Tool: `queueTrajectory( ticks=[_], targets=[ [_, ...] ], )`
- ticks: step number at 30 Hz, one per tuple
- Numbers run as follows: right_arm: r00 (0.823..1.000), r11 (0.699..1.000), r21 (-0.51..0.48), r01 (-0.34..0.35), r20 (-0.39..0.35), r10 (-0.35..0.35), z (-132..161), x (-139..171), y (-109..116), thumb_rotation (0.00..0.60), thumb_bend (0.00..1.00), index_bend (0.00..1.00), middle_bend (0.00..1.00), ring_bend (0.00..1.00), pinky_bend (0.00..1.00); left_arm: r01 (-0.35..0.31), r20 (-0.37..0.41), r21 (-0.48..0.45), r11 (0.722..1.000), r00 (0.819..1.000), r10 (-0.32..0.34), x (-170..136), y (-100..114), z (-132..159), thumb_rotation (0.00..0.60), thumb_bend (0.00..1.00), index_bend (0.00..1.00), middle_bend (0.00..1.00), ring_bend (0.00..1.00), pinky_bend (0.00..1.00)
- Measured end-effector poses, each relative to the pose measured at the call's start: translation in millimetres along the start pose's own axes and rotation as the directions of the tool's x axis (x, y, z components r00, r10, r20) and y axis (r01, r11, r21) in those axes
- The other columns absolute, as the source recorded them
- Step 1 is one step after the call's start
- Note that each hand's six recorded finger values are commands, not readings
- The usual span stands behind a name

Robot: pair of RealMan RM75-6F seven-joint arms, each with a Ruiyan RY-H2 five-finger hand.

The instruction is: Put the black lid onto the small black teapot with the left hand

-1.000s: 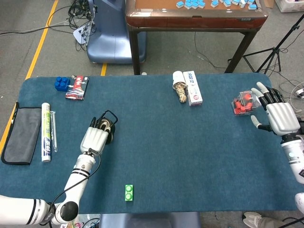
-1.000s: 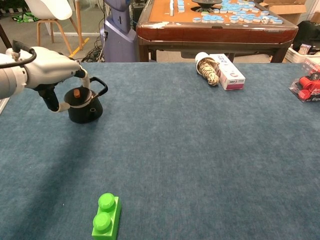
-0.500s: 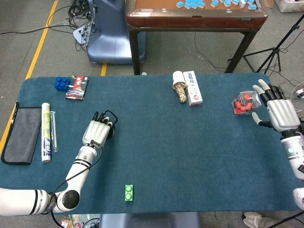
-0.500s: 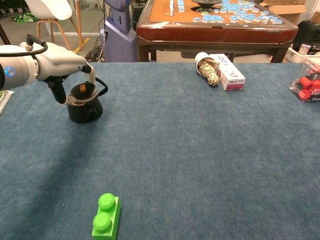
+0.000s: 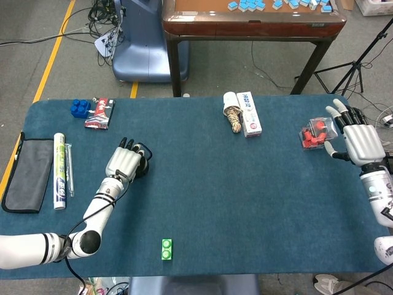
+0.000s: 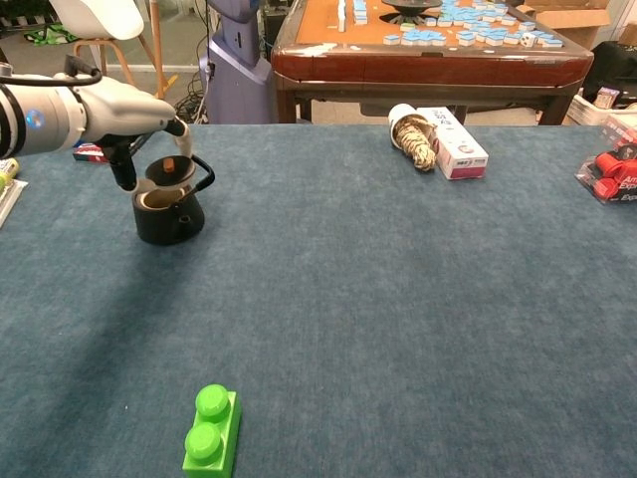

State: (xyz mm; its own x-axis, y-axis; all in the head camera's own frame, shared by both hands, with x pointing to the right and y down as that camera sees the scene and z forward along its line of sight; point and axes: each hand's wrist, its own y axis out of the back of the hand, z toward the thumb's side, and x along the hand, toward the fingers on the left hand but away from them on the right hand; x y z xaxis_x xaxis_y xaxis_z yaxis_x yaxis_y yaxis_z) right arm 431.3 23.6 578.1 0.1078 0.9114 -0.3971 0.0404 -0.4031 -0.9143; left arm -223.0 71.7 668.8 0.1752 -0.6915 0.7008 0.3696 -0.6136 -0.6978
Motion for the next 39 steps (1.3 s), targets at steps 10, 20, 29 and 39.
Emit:
queueTrajectory(
  ticks=[10, 20, 29, 39],
  targets=[
    [1.000, 1.000, -0.002, 0.007, 0.017, -0.007, 1.8, -4.5, 1.1, 0.600, 0.39, 0.00, 0.00, 0.00, 0.00, 0.012, 0.021, -0.014, 1.000, 1.000, -0.012, 16.9, -1.3, -11.5, 0.600, 0.37, 0.31, 0.15, 0.00, 0.00],
    [0.999, 1.000, 0.011, 0.008, 0.032, -0.009, 2.9, -9.8, 1.0, 0.600, 0.39, 0.00, 0.00, 0.00, 0.00, 0.018, 0.040, -0.028, 0.999, 0.999, -0.017, 29.5, -3.1, -18.4, 0.600, 0.37, 0.31, 0.15, 0.00, 0.00],
    [0.999, 1.000, 0.016, 0.005, 0.031, -0.005, 6.3, -13.4, -0.7, 0.600, 0.39, 0.00, 0.00, 0.00, 0.00, 0.018, 0.041, -0.027, 0.999, 0.999, -0.017, 31.5, -7.9, -24.8, 0.600, 0.37, 0.31, 0.15, 0.00, 0.00],
    [0.999, 1.000, 0.021, 0.005, 0.035, -0.006, 6.0, -11.8, 0.2, 0.600, 0.39, 0.00, 0.00, 0.00, 0.00, 0.011, 0.045, -0.039, 0.999, 0.999, -0.010, 31.6, -9.2, -27.0, 0.600, 0.37, 0.30, 0.15, 0.00, 0.00]
  ],
)
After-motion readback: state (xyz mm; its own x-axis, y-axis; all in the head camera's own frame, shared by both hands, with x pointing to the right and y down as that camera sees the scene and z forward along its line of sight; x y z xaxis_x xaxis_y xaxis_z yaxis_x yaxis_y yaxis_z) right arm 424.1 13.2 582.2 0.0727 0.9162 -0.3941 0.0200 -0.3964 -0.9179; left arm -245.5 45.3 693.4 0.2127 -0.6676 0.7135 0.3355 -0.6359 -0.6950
